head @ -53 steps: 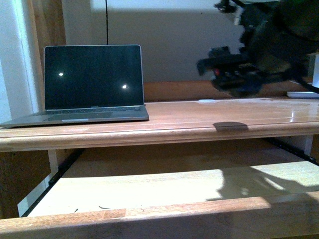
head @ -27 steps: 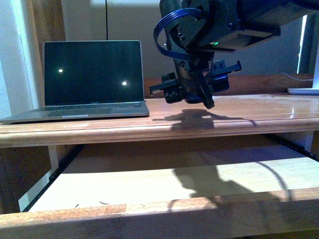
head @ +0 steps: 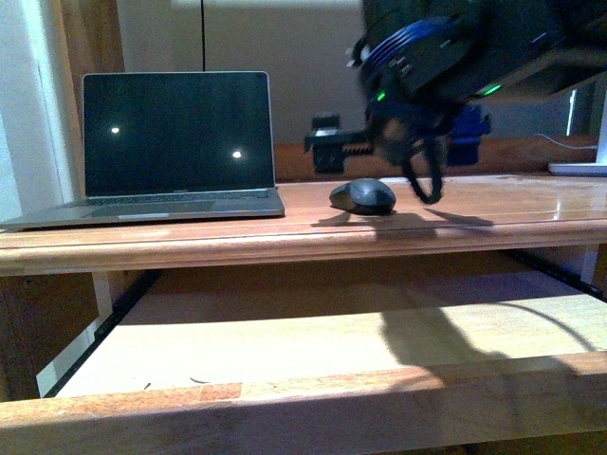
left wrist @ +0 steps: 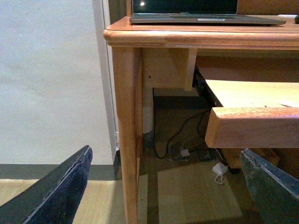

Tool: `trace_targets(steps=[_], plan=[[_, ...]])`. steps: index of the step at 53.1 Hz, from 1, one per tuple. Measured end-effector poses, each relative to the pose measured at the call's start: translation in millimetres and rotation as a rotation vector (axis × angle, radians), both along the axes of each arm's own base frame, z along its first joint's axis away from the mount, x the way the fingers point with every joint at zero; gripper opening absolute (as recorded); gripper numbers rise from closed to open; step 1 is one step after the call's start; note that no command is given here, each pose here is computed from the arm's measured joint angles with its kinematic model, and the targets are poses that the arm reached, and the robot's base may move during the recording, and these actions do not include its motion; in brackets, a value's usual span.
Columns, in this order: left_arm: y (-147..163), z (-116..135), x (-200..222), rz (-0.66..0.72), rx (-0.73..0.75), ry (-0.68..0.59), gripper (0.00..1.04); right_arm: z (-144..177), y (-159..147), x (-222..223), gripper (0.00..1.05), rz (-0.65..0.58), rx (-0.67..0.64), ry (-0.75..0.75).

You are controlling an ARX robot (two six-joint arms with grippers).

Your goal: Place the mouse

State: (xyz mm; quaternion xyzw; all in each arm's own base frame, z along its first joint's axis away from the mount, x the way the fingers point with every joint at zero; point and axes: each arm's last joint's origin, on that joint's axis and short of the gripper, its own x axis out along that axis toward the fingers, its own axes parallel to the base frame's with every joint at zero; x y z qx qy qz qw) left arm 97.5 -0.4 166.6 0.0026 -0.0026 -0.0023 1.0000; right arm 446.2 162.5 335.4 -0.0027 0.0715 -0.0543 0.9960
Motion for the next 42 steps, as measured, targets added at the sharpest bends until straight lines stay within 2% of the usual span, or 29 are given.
trace_targets(steps=[6,10,18,23,26,35,42], plan=[[0,0,0,0.0,0.0,0.0,0.97,33,-46,-50,0.97,0.034,0.061,-0.113],[0,0,0,0.0,0.0,0.0,0.97,35,-84,-102,0.97,0.081,0.067,-0.145],[0,0,0,0.0,0.0,0.0,0.97,-11,-114,-162,0.97,0.182,0.045,-0.076],[0,0,0,0.0,0.0,0.0,0.97,-66,-126,-208,0.97,0.259,0.016,0.036],[0,0,0,0.0,0.0,0.0,0.97,-87,-129,-225,0.97,0.27,0.012,0.076],[0,0,0,0.0,0.0,0.0,0.97,-131,-131,-249,0.97,0.268,-0.019,0.154],[0,0,0,0.0,0.0,0.0,0.97,-154,-129,-251,0.97,0.26,-0.039,0.192]])
